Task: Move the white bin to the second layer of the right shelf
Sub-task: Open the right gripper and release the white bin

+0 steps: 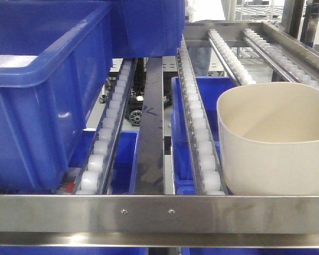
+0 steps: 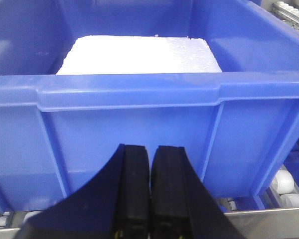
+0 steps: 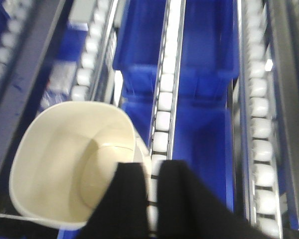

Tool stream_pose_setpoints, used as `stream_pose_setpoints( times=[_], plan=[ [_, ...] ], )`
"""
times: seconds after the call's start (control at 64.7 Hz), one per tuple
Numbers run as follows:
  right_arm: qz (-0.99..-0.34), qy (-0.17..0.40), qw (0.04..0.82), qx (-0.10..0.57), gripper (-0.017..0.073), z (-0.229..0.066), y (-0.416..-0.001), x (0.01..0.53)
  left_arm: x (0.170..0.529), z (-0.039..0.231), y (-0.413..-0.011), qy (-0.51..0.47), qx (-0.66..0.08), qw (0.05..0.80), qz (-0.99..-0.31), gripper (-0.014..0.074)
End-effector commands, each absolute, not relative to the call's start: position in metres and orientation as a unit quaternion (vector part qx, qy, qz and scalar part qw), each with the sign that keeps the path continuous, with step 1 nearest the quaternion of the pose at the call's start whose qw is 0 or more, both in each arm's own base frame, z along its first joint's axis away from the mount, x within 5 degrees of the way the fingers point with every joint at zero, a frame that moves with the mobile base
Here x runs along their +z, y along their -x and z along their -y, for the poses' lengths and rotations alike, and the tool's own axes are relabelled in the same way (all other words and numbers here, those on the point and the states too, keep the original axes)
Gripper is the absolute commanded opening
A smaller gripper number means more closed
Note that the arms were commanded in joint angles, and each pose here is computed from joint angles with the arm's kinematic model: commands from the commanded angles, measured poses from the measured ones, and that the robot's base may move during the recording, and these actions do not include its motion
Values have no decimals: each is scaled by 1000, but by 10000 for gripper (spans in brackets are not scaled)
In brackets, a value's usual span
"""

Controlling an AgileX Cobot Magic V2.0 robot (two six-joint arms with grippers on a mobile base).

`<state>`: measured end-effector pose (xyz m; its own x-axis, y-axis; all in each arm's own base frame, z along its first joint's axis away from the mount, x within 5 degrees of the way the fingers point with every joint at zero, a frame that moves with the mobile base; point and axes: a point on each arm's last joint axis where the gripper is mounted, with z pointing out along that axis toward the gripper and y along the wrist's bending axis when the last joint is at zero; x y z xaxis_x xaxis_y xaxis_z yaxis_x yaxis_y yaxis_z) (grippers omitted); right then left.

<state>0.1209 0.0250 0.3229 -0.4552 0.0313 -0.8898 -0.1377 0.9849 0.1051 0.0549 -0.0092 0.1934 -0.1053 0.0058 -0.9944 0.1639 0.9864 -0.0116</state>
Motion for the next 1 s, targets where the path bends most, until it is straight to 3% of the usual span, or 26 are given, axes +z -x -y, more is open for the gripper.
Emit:
stream_pose_setpoints(
  times=[0.0, 0.201, 0.665, 0.99],
  plan=[
    [-793, 35, 602, 89, 70, -21, -103, 337, 193, 10, -55, -55, -67, 694, -715, 85],
    [-755, 33, 647, 98, 68, -14, -75, 337, 193, 10, -55, -55, -67, 694, -715, 85],
    [-730, 42, 679, 65, 68, -9, -65, 336, 193, 10, -55, -55, -67, 694, -715, 85],
    [-705, 10, 709, 10, 68, 0, -55, 238, 193, 10, -55, -55, -67, 694, -715, 85]
  ],
)
